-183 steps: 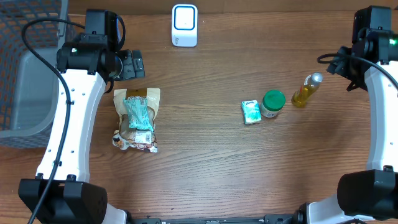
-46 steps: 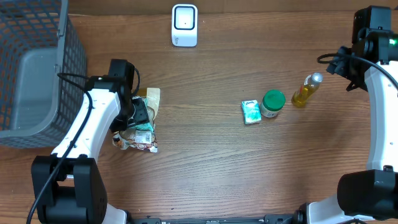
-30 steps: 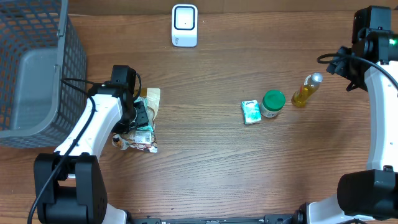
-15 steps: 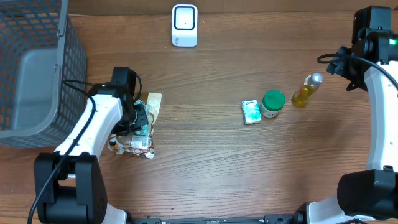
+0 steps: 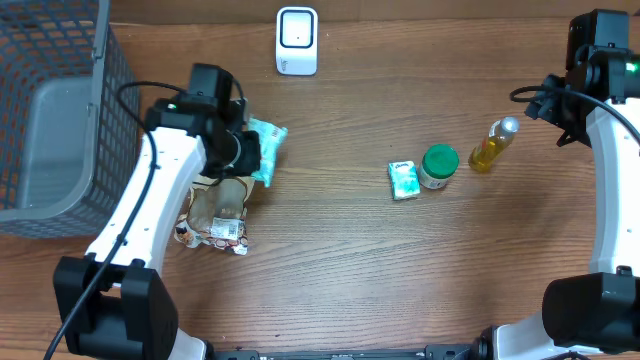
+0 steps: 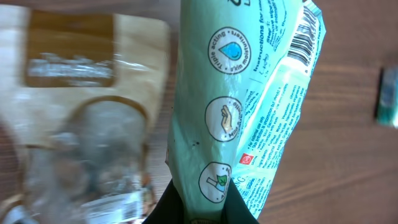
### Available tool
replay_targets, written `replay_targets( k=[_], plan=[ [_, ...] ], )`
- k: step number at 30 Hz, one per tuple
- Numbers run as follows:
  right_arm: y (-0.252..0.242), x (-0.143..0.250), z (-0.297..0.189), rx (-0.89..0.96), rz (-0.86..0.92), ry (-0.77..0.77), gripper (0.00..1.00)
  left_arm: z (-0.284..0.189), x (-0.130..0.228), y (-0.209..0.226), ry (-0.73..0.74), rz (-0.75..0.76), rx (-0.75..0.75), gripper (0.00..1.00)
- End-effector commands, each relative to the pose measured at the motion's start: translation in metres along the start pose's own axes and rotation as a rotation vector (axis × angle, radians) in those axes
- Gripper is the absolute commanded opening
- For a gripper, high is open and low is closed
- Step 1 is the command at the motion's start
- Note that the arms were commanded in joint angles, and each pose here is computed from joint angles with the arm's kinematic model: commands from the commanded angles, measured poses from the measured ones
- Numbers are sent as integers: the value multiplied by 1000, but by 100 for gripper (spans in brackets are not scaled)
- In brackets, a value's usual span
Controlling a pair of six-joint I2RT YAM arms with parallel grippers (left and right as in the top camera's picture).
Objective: Scan the item barcode
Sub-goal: 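Close the left gripper on the wipes pack and lift it right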
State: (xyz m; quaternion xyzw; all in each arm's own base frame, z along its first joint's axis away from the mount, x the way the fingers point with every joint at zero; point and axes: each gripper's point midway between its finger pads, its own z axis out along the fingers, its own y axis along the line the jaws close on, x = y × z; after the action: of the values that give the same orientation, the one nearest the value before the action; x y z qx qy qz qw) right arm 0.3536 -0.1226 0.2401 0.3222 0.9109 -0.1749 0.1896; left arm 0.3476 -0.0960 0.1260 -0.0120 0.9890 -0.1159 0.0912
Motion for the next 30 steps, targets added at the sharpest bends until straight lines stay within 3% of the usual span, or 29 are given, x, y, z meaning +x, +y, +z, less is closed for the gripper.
replay_targets(
  k=[1,16,30],
  plan=[
    [0,-3,-2,-3,12,-11,100,15,18,-19,53,74,52,4],
    [0,-3,-2,-3,12,-11,100,81,62,-15,90,140,43,5],
    [0,-3,-2,-3,12,-11,100,97,82,-21,113,184,50,4]
  ],
)
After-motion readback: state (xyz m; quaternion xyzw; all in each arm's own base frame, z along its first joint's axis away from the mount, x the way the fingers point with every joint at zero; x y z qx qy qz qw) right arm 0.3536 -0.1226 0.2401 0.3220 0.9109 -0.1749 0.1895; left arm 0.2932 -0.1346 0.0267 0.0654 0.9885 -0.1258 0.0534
